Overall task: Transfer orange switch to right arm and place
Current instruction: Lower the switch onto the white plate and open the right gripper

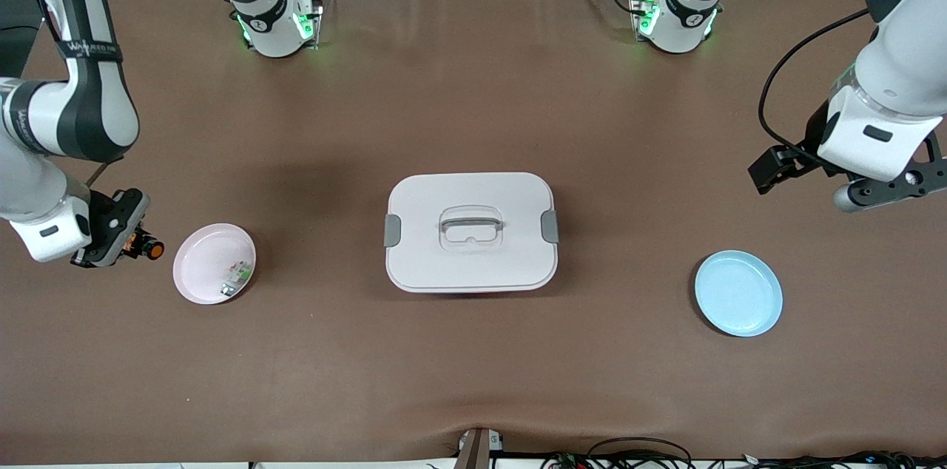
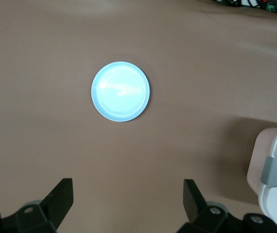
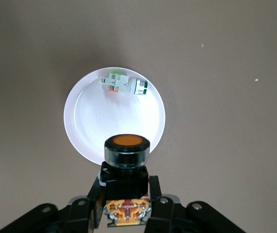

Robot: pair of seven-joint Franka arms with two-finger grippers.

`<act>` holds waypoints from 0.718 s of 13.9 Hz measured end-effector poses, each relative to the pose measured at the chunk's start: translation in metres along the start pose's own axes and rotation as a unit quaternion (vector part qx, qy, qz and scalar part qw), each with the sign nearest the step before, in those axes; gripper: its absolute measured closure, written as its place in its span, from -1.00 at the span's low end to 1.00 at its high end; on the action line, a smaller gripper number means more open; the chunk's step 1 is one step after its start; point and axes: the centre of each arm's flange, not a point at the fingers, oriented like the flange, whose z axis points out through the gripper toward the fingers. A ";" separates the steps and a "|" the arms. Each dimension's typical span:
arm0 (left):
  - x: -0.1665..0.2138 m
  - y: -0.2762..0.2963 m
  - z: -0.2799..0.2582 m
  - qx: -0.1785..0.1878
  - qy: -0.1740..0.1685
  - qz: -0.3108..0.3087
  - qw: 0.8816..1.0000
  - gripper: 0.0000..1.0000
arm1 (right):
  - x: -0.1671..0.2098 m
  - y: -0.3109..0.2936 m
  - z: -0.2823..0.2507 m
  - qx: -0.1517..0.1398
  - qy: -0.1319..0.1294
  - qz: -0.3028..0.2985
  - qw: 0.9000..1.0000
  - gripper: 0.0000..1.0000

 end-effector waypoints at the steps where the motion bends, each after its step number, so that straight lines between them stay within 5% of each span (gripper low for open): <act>1: -0.005 -0.003 -0.007 0.006 0.000 0.017 1.000 -1.00 | 0.002 0.000 0.007 0.003 -0.001 -0.003 1.000 0.19; 4: -0.013 -0.032 -0.021 0.015 -0.008 0.042 0.999 -1.00 | 0.006 -0.002 0.026 0.019 -0.003 -0.035 0.999 0.19; 10: -0.031 -0.106 -0.024 -0.035 -0.033 0.038 0.998 -1.00 | 0.009 -0.011 0.062 0.045 -0.005 -0.070 0.997 0.19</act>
